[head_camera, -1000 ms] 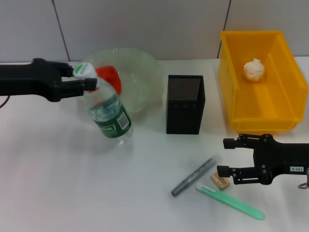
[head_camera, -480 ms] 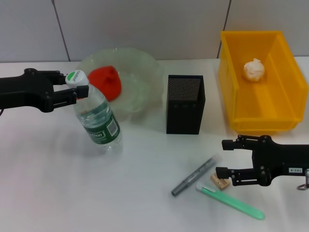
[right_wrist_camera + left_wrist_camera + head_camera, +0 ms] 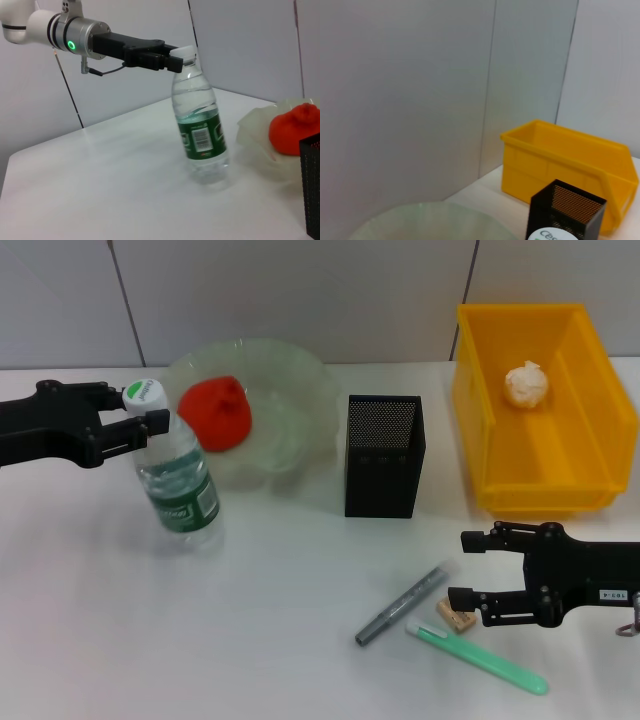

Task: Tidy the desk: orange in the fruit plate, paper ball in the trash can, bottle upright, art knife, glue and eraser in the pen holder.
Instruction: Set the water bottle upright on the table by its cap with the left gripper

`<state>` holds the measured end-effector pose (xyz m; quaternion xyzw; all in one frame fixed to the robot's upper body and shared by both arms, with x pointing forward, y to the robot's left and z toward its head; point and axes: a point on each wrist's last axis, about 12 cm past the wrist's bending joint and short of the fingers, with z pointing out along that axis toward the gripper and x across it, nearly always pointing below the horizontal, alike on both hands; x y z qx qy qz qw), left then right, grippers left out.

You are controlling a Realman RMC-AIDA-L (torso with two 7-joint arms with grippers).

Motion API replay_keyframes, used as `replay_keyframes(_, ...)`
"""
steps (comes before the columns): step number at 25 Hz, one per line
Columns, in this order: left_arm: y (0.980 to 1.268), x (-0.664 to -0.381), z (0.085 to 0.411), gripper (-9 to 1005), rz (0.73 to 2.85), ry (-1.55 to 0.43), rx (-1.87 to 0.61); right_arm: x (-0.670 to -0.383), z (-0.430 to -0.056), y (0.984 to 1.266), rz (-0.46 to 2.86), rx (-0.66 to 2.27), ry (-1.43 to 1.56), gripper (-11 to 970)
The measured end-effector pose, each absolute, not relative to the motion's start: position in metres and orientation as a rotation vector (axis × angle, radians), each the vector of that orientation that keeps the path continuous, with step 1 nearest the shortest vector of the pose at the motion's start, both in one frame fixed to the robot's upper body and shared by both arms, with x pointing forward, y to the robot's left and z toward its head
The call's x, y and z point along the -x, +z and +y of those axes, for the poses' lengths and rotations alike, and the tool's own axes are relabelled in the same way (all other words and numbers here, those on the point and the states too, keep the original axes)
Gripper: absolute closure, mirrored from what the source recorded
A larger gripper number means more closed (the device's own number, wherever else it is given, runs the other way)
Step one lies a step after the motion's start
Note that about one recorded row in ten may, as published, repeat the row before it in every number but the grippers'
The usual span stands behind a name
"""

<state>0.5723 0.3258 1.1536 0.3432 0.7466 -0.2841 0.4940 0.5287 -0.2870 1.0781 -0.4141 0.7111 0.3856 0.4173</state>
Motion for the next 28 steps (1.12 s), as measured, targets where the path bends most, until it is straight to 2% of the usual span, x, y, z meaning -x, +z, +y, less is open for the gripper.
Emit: replay_keyframes(28,1.138,-0.578,0.33,552,1.829,-0.572,-0.768,-0.527,-0.287,1.079,1.777,1.044,0.981,141)
